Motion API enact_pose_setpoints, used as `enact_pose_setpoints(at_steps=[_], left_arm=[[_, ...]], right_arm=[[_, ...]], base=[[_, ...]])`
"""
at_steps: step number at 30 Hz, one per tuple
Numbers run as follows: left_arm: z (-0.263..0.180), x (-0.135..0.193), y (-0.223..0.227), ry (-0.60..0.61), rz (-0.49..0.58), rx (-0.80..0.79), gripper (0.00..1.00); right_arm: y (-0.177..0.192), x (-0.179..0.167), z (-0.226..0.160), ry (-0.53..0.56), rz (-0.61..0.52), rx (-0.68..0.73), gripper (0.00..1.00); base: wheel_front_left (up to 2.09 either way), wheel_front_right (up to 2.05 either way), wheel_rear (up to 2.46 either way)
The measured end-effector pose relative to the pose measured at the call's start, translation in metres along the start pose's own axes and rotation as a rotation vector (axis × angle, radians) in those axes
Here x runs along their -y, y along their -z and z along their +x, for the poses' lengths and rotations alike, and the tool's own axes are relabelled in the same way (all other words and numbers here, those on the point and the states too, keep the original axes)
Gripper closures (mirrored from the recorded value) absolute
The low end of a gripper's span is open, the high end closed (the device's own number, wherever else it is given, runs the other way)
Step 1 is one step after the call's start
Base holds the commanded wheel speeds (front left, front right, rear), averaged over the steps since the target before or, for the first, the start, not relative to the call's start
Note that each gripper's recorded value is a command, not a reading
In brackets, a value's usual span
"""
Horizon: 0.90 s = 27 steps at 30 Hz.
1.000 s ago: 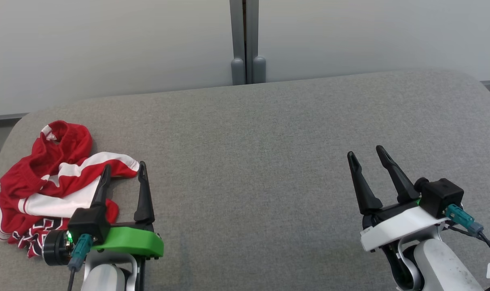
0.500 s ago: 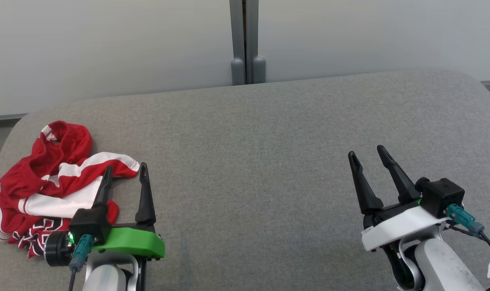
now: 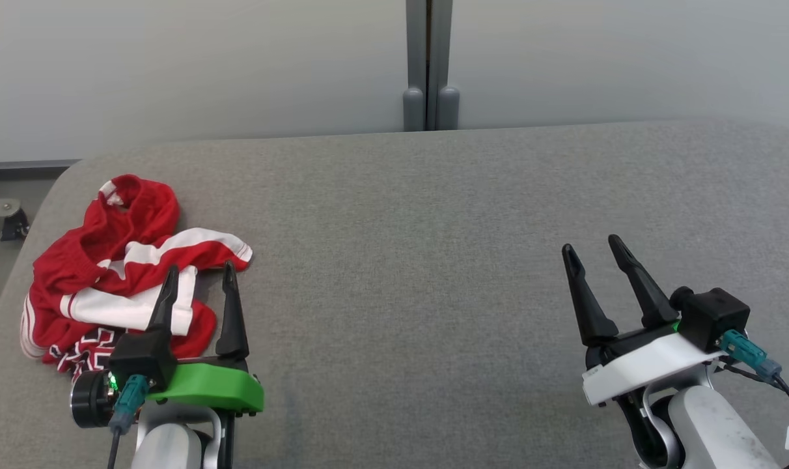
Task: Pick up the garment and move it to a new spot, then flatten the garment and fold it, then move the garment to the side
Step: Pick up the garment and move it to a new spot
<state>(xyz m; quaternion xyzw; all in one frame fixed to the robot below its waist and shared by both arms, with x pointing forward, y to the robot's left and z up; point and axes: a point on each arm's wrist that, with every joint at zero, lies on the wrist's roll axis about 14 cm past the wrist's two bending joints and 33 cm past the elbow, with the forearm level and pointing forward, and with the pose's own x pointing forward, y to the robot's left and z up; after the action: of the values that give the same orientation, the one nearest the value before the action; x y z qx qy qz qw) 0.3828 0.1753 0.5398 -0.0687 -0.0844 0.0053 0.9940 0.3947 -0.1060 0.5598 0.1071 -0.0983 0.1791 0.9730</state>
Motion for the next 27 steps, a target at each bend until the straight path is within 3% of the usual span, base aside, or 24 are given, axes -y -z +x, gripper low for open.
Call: enact_pose_setpoints(at_steps=[14, 27], left_arm=[[-0.032, -0.065, -0.009, -0.195, 0.03, 0.008, 0.0], [-0.086, -0.127, -0.017, -0.404, 0.056, 0.008, 0.0]], right_arm=[[0.022, -0.058, 0.032, -0.179, 0.052, -0.042, 0.0], [0.046, -0.135, 0.055, -0.395, 0.118, -0.093, 0.0]], base=[[0.0, 0.0, 0.0], [0.0, 0.0, 0.0]])
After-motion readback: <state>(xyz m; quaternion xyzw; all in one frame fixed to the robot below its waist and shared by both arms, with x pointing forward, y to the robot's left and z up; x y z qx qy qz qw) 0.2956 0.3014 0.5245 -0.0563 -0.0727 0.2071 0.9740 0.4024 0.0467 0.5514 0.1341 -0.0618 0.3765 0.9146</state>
